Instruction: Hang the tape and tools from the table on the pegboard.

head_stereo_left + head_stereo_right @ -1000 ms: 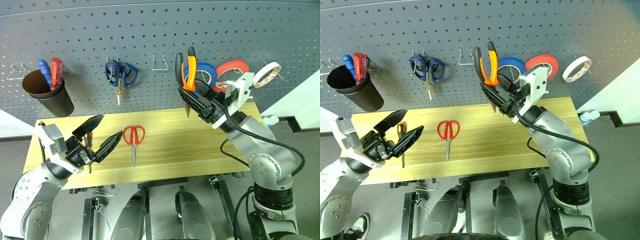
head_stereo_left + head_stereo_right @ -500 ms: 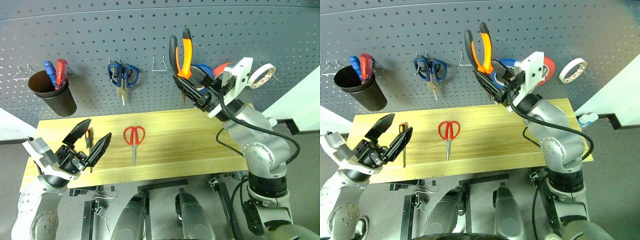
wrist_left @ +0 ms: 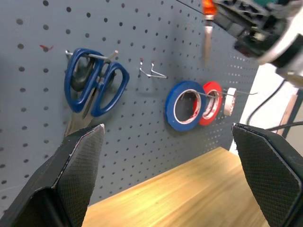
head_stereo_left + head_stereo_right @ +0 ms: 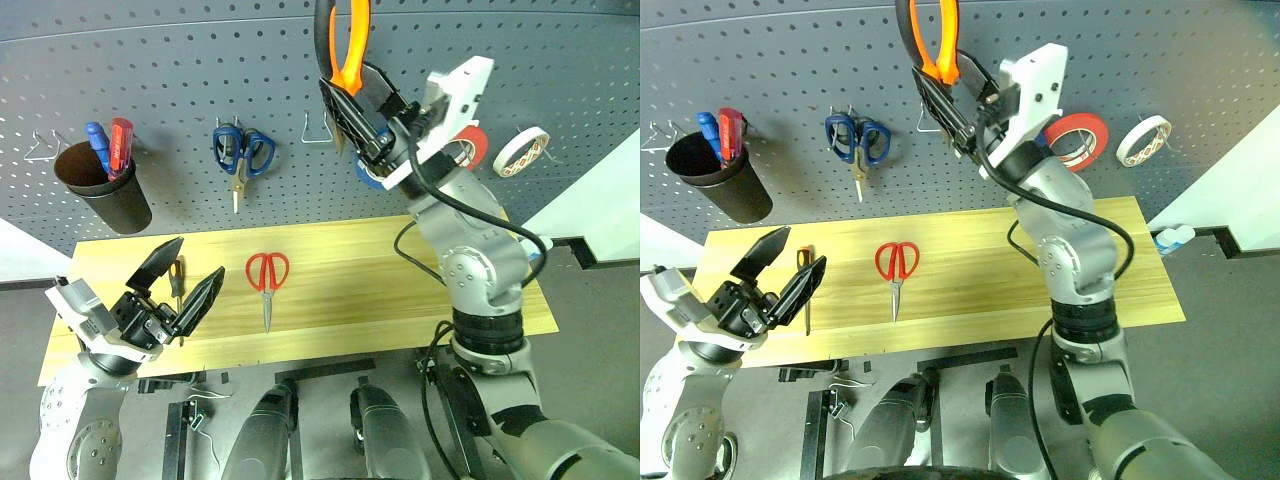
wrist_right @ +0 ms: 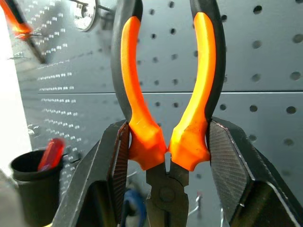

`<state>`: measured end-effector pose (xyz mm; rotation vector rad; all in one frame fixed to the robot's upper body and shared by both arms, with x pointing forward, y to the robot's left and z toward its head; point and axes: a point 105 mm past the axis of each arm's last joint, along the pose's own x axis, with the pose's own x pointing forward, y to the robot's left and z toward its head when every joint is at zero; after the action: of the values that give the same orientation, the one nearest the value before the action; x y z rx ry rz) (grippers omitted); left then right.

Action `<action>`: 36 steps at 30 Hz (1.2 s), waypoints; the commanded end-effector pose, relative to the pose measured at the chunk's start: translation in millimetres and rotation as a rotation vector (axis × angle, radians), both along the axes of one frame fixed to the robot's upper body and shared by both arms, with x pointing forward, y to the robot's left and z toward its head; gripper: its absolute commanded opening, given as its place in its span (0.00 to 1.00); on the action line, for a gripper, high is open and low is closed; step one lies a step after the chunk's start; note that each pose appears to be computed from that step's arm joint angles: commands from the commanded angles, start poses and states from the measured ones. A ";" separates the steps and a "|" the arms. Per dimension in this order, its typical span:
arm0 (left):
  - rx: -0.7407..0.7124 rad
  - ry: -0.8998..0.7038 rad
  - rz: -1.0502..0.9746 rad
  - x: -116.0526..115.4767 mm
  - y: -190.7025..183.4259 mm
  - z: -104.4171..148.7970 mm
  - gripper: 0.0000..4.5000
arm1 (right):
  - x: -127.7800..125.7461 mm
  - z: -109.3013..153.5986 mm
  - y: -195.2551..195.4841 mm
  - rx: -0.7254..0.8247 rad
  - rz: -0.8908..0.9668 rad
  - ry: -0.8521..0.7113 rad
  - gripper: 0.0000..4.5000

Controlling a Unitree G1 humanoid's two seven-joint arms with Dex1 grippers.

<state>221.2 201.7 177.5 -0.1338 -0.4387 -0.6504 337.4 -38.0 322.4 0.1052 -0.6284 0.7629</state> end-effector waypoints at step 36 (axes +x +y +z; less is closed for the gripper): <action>0.050 -0.028 0.003 -14.0 7.3 14.9 1.00 | 21.5 32.4 23.8 0.324 -0.146 -0.226 0.46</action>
<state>212.9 209.1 182.3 -0.0978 -0.4208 -0.6538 370.7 -14.0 333.4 0.2614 -0.8612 0.5395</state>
